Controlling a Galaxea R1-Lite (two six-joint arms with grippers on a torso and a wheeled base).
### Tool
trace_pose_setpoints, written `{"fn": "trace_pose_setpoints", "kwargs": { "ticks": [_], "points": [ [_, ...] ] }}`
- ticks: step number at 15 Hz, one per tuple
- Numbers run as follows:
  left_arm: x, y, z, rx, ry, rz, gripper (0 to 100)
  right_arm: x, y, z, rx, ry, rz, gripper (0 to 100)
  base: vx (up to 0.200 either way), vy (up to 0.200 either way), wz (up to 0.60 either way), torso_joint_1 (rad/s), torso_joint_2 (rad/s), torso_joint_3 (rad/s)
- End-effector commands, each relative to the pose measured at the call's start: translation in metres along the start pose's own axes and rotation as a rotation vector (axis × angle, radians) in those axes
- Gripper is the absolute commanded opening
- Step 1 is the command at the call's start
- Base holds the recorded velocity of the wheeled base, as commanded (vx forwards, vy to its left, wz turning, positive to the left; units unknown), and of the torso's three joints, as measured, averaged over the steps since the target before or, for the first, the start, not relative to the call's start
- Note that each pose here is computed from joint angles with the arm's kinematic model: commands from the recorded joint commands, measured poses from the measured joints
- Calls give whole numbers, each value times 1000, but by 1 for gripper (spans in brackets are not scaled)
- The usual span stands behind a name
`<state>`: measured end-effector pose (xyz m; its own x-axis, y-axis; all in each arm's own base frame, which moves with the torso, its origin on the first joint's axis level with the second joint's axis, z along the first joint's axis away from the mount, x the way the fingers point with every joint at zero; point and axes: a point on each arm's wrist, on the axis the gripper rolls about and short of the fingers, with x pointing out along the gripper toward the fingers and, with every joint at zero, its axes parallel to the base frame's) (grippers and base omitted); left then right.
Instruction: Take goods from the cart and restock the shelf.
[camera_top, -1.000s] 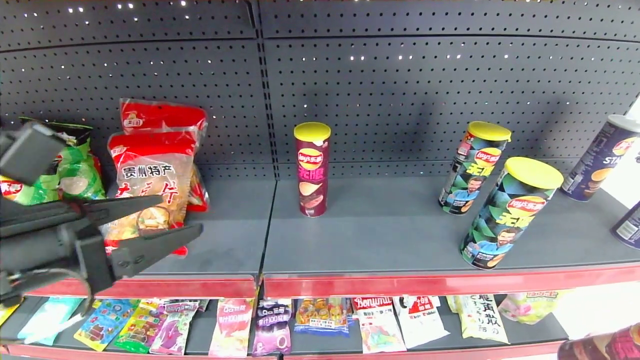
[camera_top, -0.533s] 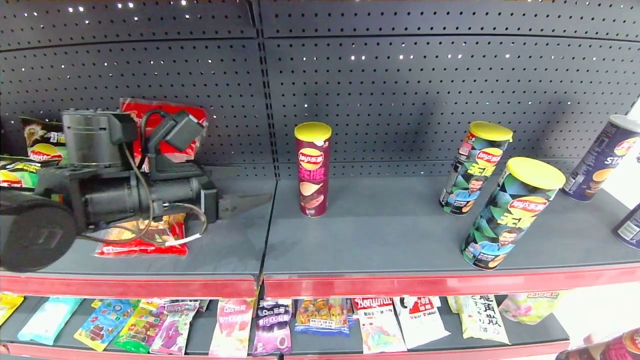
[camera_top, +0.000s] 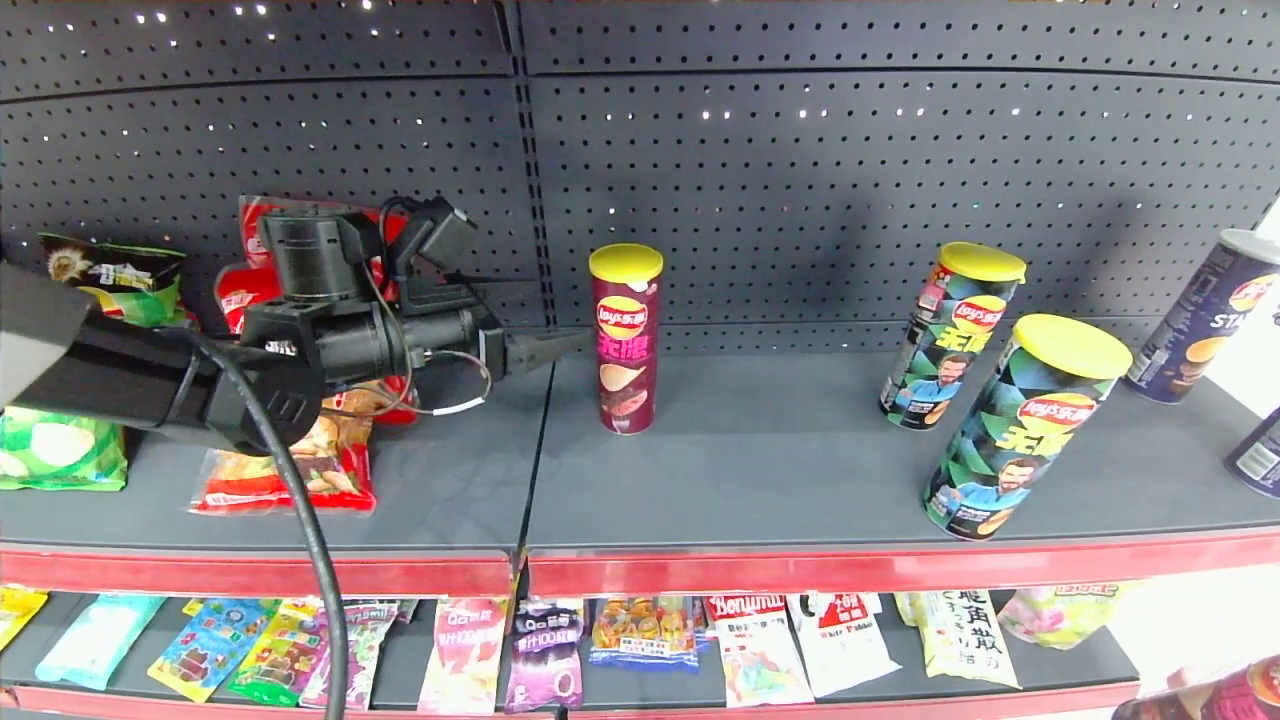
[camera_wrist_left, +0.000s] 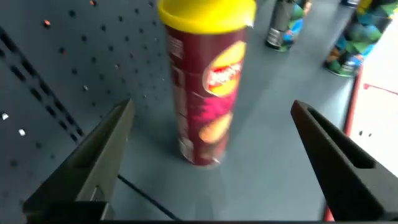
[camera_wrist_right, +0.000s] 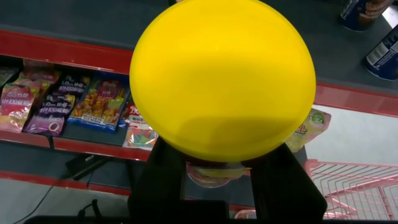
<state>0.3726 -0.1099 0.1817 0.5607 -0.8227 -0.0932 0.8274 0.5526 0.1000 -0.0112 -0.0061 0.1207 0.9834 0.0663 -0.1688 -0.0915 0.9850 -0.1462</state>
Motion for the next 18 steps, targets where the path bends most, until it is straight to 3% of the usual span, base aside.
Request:
{"fn": "trace_pose_setpoints", "kwargs": {
  "ticks": [1,5,10,14,18],
  "points": [
    [17,8,-5,6,-9,-10,100,0,0,0,-1,1,1,0,0,0,0,0,0,0],
    [37,3,1,18,-34,-46,100,0,0,0,0,-1,-2,0,0,0,0,0,0,0],
    [49,10,-6,21,-36,-47,100,0,0,1,0,-1,-2,0,0,0,0,0,0,0],
    [63,21,-7,43,-61,-43,100,0,0,1,-1,2,-2,0,0,0,0,0,0,0],
    [69,20,-10,43,-63,-64,100,0,0,1,-1,2,-3,0,0,0,0,0,0,0]
  ]
}}
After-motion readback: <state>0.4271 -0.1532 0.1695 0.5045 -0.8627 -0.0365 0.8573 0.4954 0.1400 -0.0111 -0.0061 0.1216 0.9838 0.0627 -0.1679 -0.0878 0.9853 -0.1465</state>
